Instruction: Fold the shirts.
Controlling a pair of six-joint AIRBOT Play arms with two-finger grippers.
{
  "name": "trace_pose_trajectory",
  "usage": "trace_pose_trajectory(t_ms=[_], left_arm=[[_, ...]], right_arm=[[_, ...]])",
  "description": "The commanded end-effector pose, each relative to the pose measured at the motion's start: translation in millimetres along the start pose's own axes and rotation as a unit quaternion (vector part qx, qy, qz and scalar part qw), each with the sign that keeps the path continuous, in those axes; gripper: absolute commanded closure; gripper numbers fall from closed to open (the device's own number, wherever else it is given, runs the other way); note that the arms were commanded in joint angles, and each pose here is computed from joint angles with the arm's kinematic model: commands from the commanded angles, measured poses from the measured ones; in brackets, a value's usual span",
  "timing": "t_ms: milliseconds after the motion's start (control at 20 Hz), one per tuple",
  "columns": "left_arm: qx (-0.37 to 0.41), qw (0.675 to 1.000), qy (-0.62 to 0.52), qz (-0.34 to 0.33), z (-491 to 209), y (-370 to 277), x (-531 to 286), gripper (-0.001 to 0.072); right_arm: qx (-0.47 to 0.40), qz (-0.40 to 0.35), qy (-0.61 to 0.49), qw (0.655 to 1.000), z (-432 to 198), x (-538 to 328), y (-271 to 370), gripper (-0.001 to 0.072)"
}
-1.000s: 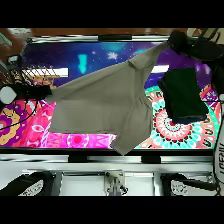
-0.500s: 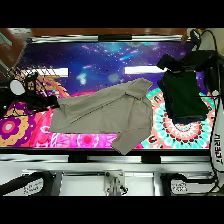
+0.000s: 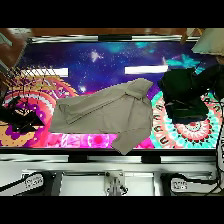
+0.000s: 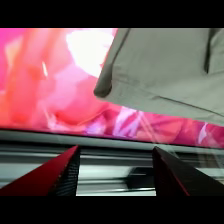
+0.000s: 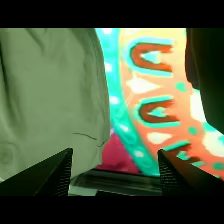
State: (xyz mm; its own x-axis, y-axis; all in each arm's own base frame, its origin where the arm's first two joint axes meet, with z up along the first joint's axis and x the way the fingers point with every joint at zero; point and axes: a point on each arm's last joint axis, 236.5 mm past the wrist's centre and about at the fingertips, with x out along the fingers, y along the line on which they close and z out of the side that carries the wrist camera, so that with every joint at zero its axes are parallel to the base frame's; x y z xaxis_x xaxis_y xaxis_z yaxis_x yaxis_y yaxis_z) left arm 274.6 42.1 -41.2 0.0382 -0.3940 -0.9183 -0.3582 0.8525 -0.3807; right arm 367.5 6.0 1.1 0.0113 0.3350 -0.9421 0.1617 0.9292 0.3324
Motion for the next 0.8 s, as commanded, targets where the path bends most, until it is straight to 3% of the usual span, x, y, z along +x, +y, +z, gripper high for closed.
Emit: trace_pose_trajectory(t_ms=[0, 450, 500, 600, 650, 750], left_arm=[[-0.023, 0.999, -0.033, -0.023, 10, 11, 25, 0.0201], [-0.006, 1.0, 0.002, -0.027, 15, -2, 68, 0.0202], [-0.005, 1.0, 0.0, -0.024, 16, -4, 71, 0.0232], [-0.021, 0.999, -0.015, -0.02, 24, -4, 72, 0.0562], [-0.023, 0.999, -0.015, -0.02, 24, -4, 72, 0.0642], [-0.022, 1.0, -0.006, -0.021, 20, -5, 72, 0.0672]], right_arm=[[0.023, 0.018, 0.03, 0.999, -18, 26, -2, 0.0079], [0.035, 0.021, 0.062, 0.997, -37, 43, -6, 0.0078], [0.035, 0.021, 0.064, 0.997, -38, 43, -6, 0.0078], [0.042, 0.005, 0.07, 0.997, -41, 43, -13, 0.0078], [0.053, -0.021, 0.083, 0.995, -49, 45, -26, 0.0078], [0.061, -0.041, 0.126, 0.989, -75, 58, -41, 0.0078]])
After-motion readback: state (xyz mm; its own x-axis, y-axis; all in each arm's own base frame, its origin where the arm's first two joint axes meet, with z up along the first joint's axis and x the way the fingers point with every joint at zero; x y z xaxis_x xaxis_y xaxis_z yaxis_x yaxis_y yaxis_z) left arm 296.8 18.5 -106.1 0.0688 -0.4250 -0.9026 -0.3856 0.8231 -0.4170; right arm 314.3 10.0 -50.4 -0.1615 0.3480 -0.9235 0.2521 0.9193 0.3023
